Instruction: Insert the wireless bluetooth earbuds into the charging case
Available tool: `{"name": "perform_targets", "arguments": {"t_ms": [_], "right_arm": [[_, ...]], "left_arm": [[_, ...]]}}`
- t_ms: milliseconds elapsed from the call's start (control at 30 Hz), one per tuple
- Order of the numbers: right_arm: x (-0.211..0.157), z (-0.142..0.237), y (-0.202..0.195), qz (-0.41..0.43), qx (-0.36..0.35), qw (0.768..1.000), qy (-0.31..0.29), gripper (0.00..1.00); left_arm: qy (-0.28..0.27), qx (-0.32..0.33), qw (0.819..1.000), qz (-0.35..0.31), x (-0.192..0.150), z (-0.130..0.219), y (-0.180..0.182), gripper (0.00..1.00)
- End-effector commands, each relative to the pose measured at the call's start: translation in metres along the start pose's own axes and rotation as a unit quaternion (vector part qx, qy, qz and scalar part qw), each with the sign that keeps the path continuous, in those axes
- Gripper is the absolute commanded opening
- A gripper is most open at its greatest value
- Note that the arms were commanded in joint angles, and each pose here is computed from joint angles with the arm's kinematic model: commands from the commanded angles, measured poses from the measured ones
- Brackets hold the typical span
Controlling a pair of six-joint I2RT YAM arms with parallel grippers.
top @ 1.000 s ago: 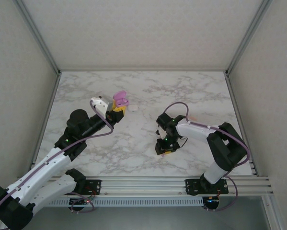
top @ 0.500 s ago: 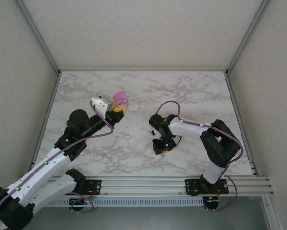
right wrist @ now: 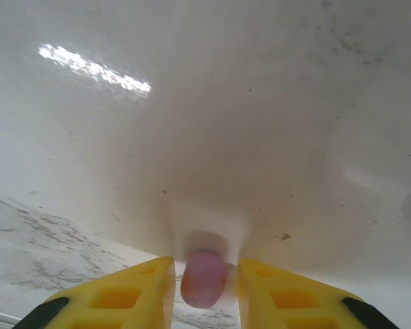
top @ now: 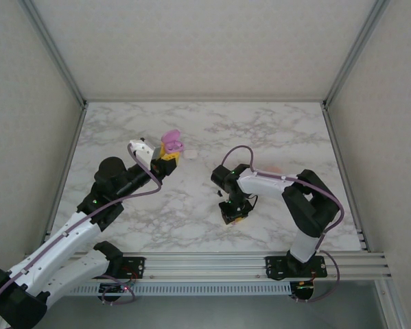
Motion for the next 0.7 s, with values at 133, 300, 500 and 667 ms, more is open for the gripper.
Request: {"name": "perform_targets", "arguments": {"t_ms": [133,300,500,667], "right_arm": [[0.001,-0.006,-0.002,-0.004,-0.026,0.999,0.018,0.29],[0.007,-0.002,-0.001,-0.021,-0.03,0.999,0.006,0.31],[0.01,-0.004,-0.001,-0.042,-0.034,0.999,0.006,0.32],[0.011,-0.005,-0.001,-0.058,-0.029,0.998,-0.001,0.29]], "left_arm": [[-0.017,-0.003,1.0,-0.001,0.011,0.002,-0.003,0.16],[-0.017,-0.004,1.0,-0.001,0.012,0.001,-0.003,0.17],[-0.015,-0.009,1.0,0.0,0.013,-0.002,-0.004,0.17],[-0.013,-0.009,1.0,0.0,0.012,-0.002,-0.004,0.17]]}}
Point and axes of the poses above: each hand's point on the last joint's axis, 136 mm out from that joint toward the fingers, its own z axis back along the fingers, its own y axis along the line the jaws close on, x = y × z, the point moved 7 cm from there along z, back along the fingers, and after that the axes turned 6 degrees about z, right-handed, at the moved point
